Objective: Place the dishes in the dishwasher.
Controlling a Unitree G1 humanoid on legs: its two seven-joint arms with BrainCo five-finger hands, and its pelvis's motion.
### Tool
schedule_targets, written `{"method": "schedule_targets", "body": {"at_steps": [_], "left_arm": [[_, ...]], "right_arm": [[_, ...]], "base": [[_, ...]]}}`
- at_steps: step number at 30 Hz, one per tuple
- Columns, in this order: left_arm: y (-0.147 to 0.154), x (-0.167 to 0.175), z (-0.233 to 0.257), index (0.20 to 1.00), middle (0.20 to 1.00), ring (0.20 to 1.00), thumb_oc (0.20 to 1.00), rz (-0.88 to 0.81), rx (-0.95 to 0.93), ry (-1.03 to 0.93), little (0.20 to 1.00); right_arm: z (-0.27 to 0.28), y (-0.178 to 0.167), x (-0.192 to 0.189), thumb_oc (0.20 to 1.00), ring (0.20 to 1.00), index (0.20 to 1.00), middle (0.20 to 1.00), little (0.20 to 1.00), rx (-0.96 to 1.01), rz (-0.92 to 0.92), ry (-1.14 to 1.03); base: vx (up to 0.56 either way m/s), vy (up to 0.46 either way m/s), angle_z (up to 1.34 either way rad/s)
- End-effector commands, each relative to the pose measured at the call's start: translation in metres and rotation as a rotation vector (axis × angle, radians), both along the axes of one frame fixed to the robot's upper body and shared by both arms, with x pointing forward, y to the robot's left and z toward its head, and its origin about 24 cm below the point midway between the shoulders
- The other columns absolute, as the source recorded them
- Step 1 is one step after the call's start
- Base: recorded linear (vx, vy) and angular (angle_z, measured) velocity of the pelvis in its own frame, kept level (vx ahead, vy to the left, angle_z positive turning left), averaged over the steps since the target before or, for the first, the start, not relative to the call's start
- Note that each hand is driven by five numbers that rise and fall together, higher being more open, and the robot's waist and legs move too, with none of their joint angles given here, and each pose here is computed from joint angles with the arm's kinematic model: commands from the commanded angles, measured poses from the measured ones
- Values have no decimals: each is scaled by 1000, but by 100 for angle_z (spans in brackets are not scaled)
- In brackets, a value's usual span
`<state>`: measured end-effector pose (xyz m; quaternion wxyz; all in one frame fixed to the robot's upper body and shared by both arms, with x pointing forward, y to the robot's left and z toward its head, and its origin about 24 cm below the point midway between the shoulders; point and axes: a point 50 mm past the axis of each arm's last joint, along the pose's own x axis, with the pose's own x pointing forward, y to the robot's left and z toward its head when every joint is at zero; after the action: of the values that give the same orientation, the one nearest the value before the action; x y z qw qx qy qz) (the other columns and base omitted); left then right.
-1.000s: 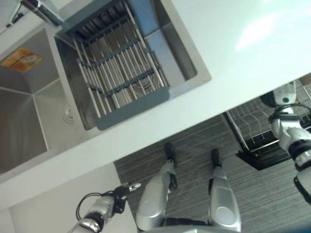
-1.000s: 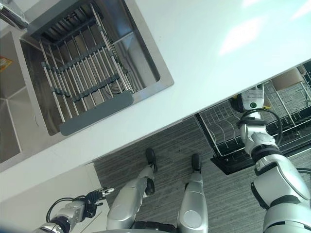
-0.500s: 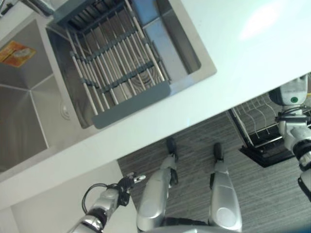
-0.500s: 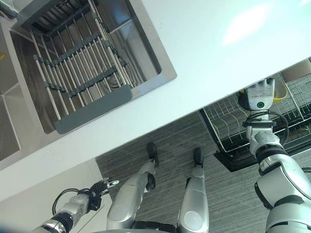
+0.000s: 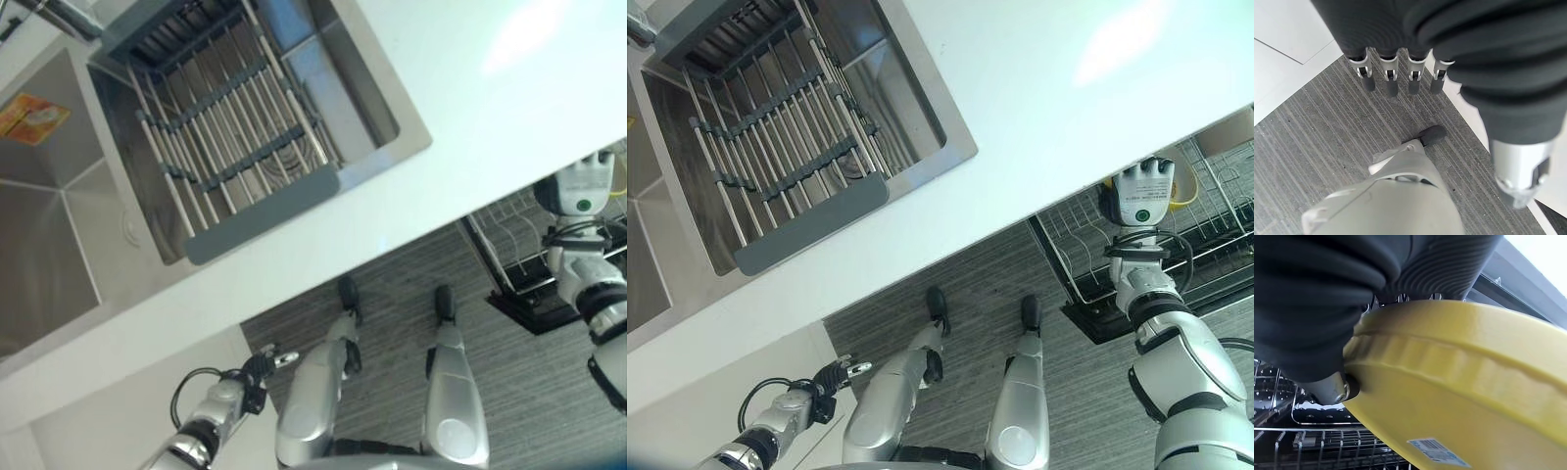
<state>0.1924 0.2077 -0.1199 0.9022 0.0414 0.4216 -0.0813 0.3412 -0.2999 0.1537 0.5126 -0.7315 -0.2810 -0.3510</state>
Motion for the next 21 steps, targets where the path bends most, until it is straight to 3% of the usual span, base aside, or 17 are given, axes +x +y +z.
{"method": "schedule_targets", "body": {"at_steps": [1,10,21], "left_arm": [[-15,-1,-3,1000,1000,1000,1000,-27,-43,18,1000],[-16,-4,-4,1000,1000,1000,1000,-55,-30,16,1000],[-20,-1,-4,1000,1000,1000,1000,-62,-32,25,1000]], "right_arm": [[80,7,13,1000,1000,1000,1000,1000,-22,47,-226],[42,14,37,1000,1000,1000,1000,1000,375,80,233],[50,23,42,1000,1000,1000,1000,1000,433,100,190]], "base": [[0,0,0],[4,-5,1],[2,-9,3]]}}
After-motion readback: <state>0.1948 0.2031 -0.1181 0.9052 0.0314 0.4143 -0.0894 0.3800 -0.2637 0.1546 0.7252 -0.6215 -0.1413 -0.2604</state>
